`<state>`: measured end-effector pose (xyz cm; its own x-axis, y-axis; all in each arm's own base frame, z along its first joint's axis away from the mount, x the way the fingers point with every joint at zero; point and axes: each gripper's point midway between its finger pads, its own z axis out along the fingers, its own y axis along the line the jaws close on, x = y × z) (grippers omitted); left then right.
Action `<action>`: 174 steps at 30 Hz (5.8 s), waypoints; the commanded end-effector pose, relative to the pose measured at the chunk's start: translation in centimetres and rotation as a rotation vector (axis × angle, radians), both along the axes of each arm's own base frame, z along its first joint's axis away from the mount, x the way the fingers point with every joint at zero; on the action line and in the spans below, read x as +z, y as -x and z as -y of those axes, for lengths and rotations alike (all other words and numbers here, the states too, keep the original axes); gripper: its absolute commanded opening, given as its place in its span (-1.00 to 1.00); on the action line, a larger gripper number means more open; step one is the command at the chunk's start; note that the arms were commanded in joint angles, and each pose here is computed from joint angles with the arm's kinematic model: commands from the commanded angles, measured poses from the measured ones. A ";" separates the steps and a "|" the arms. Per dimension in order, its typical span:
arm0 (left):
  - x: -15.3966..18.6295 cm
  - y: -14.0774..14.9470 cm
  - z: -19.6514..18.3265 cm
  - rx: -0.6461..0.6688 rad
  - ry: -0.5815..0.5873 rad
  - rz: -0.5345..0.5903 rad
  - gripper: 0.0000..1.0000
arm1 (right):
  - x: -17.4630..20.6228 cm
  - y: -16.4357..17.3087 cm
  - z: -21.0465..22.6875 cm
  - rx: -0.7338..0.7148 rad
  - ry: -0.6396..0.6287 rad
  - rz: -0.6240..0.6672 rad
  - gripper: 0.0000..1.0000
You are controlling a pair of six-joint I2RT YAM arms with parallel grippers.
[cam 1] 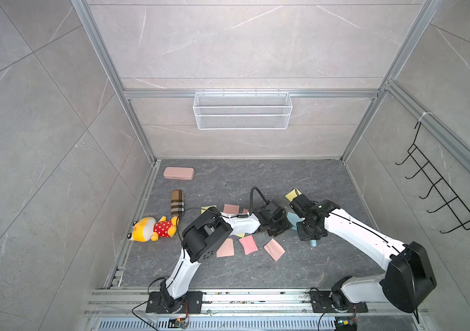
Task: Tear off pages from different memo pads
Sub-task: Place the memo pad at the center of the board, then adjust the memo pad at the center of the board, then pick up the memo pad from the center of the board, then adjust the memo pad.
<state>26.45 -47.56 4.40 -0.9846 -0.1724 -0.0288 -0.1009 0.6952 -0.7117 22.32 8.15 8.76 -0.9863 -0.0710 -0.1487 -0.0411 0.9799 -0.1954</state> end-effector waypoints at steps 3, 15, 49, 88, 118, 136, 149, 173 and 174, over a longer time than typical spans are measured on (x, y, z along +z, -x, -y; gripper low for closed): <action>6.5 -0.8 -0.8 -0.033 0.056 0.114 0.04 | -3.6 1.8 -1.6 -0.030 -0.073 -0.098 -1.00; 11.6 -7.1 -8.1 0.007 -0.034 0.354 0.02 | -3.0 1.9 -6.8 -0.048 -0.521 -0.204 0.08; 0.4 -14.2 3.4 -0.247 -0.103 0.337 0.22 | -4.3 -29.0 5.1 -0.497 -0.636 0.284 0.17; -1.1 -15.1 1.0 -0.235 -0.012 0.221 -0.11 | -5.3 -20.4 -2.4 -0.371 -0.849 0.132 -0.61; 2.9 -15.9 -3.0 -0.225 -0.015 0.289 0.10 | -4.6 -18.7 -2.0 -0.404 -0.809 0.087 -0.17; -2.6 -13.5 -1.6 -0.272 -0.067 0.186 -0.16 | -5.3 -20.0 -3.5 -0.334 -0.764 0.119 -0.52; -3.2 -13.1 -1.9 -0.280 -0.077 0.175 -0.19 | -5.1 -20.9 -3.3 -0.335 -0.752 0.143 -0.40; 12.8 -13.6 -9.8 -0.039 0.537 0.229 0.24 | 6.3 -12.8 -10.7 -0.177 -1.170 0.084 -0.87; 13.2 -13.1 -9.9 -0.042 0.548 0.228 0.24 | 6.7 -12.0 -11.3 -0.167 -1.187 0.068 -0.87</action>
